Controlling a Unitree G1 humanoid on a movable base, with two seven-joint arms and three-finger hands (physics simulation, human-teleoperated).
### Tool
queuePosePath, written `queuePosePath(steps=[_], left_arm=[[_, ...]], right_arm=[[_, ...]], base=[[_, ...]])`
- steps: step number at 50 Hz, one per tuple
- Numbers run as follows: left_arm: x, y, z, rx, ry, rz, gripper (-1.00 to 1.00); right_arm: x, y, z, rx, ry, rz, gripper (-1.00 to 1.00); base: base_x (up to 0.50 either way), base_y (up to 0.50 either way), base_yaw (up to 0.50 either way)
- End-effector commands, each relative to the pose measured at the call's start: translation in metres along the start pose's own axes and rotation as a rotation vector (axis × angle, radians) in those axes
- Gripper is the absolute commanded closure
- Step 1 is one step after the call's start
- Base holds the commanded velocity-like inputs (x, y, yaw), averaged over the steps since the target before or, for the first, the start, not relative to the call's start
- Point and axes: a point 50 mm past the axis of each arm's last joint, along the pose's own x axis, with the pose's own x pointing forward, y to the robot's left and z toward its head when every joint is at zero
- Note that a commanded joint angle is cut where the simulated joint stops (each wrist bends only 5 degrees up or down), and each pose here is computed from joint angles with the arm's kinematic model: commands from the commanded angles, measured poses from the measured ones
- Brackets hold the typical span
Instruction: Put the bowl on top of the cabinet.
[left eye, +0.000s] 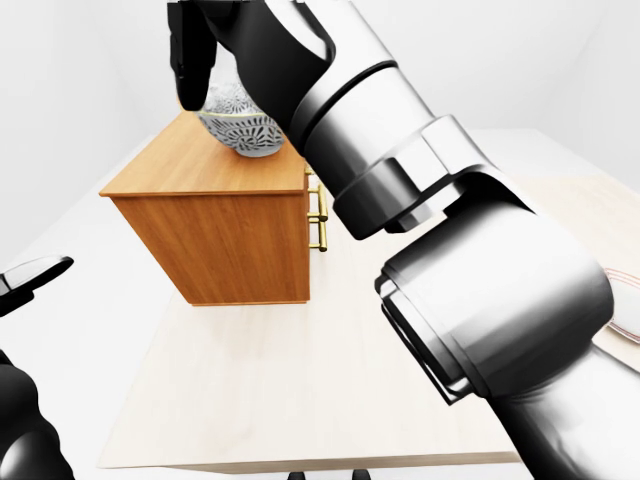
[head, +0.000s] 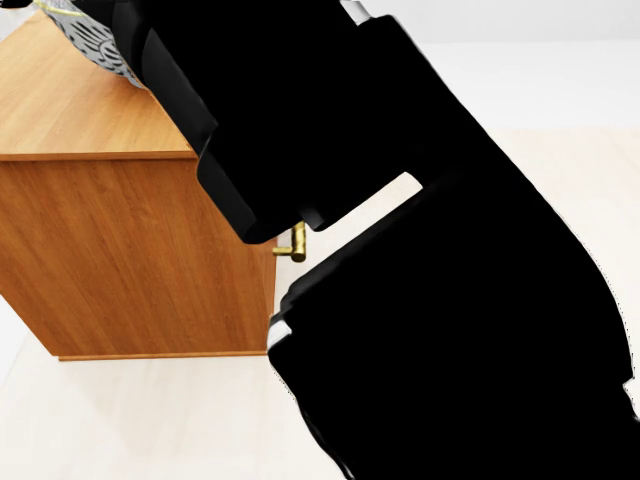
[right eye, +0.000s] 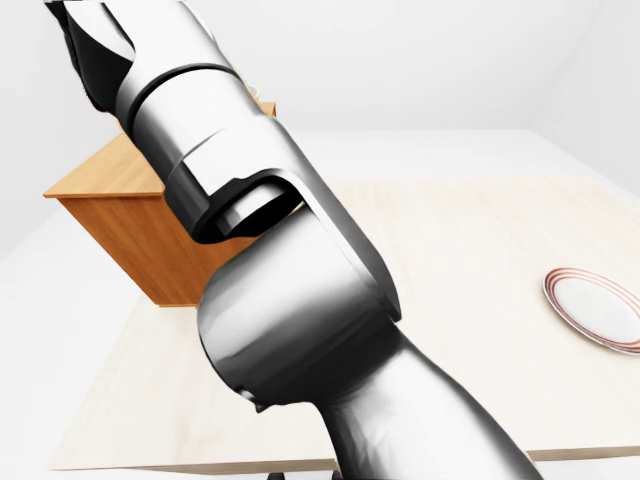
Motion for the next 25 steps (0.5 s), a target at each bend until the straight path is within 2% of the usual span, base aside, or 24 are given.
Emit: queuePosePath(steps=[1, 6, 25], left_arm=[[0.000, -0.001, -0.002, 0.004, 0.006, -0.003, -1.00], [0.000, -0.001, 0.000, 0.002, -0.001, -0.003, -1.00], [0.000, -0.001, -0.002, 0.004, 0.005, -0.003, -1.00]], right_arm=[[-0.006, -0.039, 0.044, 0.009, -0.142, -0.120, -1.00], [-0.012, -0.046, 0.062, 0.009, -0.215, -0.143, -1.00], [-0.022, -0.064, 0.077, 0.027, -0.299, -0.198, -1.00]], base=[[0.00, 0.00, 0.00], [0.00, 0.00, 0.00], [0.00, 0.00, 0.00]])
